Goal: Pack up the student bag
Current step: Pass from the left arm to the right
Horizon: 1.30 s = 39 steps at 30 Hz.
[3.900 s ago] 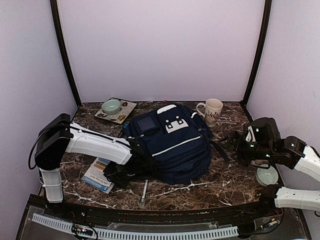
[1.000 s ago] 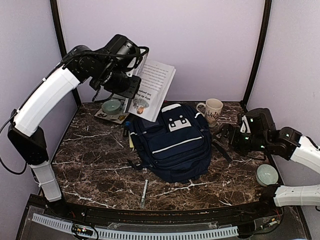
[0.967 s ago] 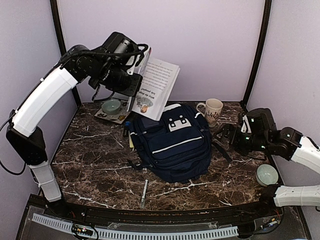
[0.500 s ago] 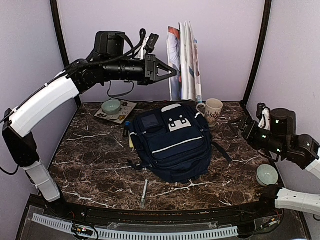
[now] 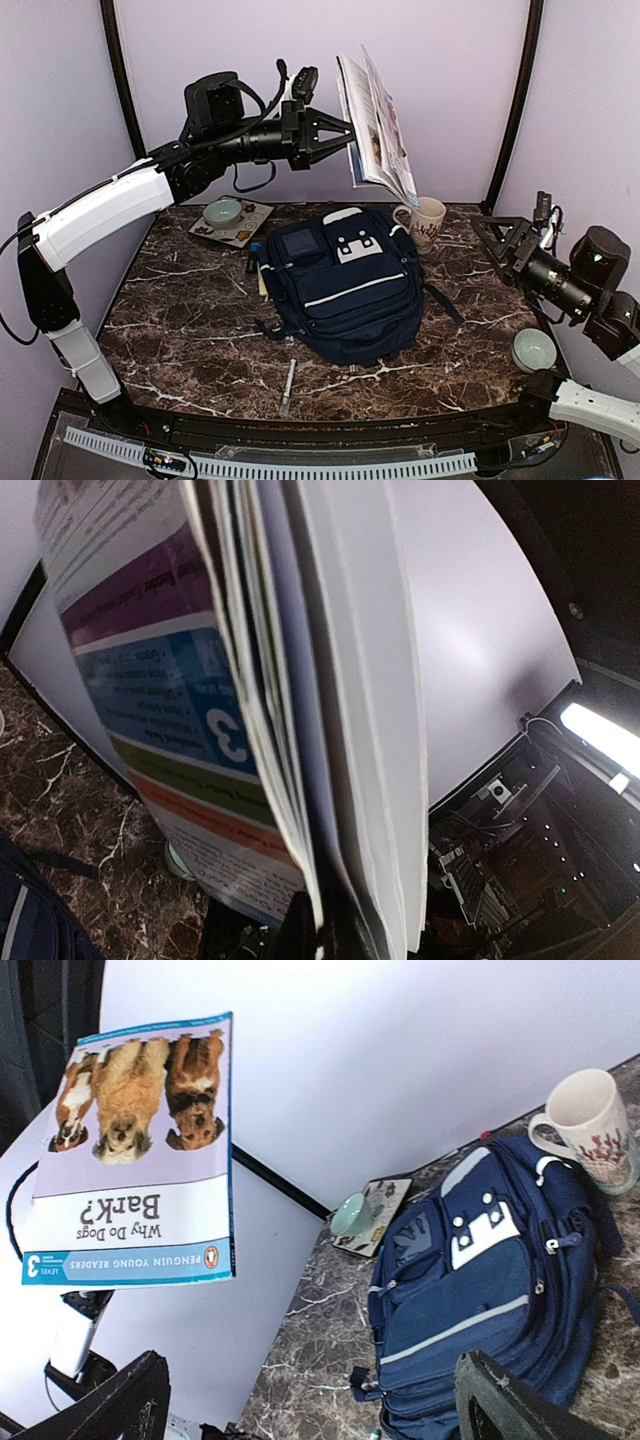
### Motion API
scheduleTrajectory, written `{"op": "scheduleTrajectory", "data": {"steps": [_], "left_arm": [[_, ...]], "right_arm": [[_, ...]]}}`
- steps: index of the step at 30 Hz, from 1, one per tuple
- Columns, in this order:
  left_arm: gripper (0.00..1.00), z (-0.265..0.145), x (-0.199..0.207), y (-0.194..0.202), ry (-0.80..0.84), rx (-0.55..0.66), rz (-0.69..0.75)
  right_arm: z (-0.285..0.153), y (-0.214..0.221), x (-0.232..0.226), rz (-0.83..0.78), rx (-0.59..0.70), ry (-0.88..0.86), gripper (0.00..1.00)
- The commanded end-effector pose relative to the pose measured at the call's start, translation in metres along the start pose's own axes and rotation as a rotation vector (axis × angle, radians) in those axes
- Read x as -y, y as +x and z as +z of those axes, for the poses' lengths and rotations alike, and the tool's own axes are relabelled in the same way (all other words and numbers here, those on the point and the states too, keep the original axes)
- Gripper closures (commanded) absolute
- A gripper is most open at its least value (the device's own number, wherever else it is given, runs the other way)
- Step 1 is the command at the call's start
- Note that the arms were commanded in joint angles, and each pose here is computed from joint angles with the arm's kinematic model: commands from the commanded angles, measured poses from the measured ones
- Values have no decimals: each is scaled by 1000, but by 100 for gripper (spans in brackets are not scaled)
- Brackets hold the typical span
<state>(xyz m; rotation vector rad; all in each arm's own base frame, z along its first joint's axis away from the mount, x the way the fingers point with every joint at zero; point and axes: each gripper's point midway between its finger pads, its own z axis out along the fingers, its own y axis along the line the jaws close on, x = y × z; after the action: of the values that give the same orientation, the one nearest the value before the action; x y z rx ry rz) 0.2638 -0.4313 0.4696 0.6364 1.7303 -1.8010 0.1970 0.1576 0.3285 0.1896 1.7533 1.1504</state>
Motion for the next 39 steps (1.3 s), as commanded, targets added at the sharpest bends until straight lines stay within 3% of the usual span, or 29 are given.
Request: {"op": "scheduleTrajectory", "data": {"steps": [1,9,22,28,39], "left_arm": [[100,-11,59,-15,199,47,93],[100,-9,64,-18,273,64,76],[100,1,61,-36,276,135,78],[100,9,57,-41,274,139,71],[100,22,60,-52,296,155,81]], "right_arm": [[7,-14,-43,103,37,-209,0],[26,-29,-74,360,63,-395,2],[53,-36,-104,472,32,-506,6],[51,-42,-114,602,67,-630,8],[53,-53,-131,629,86,-672,16]]}}
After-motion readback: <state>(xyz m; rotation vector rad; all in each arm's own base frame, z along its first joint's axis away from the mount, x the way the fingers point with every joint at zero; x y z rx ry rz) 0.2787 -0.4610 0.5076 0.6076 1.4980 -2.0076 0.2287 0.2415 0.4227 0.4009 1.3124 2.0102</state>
